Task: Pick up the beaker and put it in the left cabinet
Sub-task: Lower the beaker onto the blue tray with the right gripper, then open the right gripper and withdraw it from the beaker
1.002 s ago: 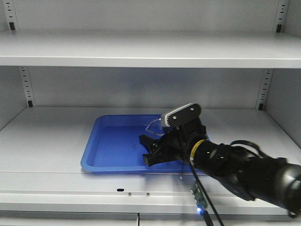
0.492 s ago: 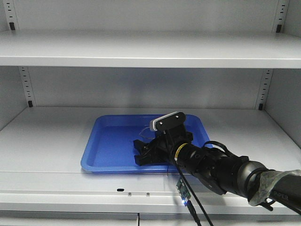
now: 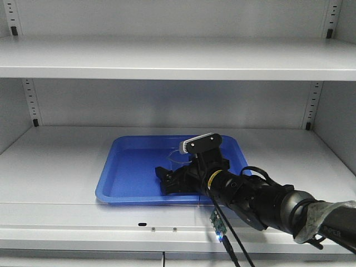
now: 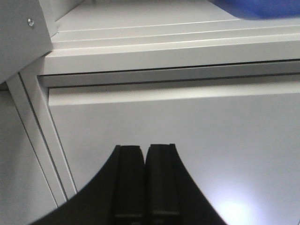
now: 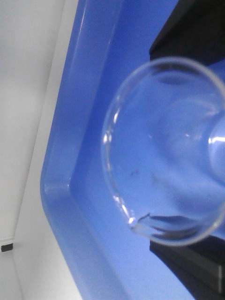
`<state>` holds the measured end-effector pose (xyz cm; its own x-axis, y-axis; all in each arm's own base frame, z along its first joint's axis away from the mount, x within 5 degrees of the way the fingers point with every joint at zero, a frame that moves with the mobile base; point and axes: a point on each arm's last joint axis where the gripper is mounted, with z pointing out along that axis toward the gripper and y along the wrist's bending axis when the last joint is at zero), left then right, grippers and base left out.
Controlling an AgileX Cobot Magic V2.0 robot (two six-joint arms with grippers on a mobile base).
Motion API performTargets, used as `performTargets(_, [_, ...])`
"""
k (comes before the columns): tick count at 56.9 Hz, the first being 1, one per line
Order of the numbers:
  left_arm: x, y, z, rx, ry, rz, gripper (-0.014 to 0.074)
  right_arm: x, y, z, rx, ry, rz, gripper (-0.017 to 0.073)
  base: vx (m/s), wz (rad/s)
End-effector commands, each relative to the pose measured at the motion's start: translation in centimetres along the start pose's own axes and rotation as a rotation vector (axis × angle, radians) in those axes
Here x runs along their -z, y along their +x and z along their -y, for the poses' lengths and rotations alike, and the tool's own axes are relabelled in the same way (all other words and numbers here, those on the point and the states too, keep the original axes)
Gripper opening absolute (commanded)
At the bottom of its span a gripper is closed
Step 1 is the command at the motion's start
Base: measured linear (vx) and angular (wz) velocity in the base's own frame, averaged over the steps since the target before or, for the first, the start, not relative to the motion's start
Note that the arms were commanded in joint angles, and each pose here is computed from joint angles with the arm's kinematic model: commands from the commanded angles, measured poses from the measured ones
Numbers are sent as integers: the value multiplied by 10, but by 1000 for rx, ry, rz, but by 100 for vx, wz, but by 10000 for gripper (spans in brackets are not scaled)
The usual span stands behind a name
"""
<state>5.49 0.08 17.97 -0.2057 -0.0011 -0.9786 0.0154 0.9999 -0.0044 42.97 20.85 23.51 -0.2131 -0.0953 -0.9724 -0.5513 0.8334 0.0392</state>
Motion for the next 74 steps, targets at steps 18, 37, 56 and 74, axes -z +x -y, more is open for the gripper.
performTargets(18, [3, -11, 2, 5, 23, 109, 3, 57, -99, -13, 70, -41, 282, 648, 0, 0])
performTargets(37, [3, -11, 2, 5, 23, 109, 3, 139, -99, -29, 107, -66, 313, 582, 0, 0])
performTargets(56, [3, -11, 2, 5, 23, 109, 3, 231, -94, -39, 129, 12, 297, 582, 0, 0])
performTargets(74, [3, -11, 2, 5, 23, 109, 3, 264, -94, -43, 138, 27, 337, 582, 0, 0])
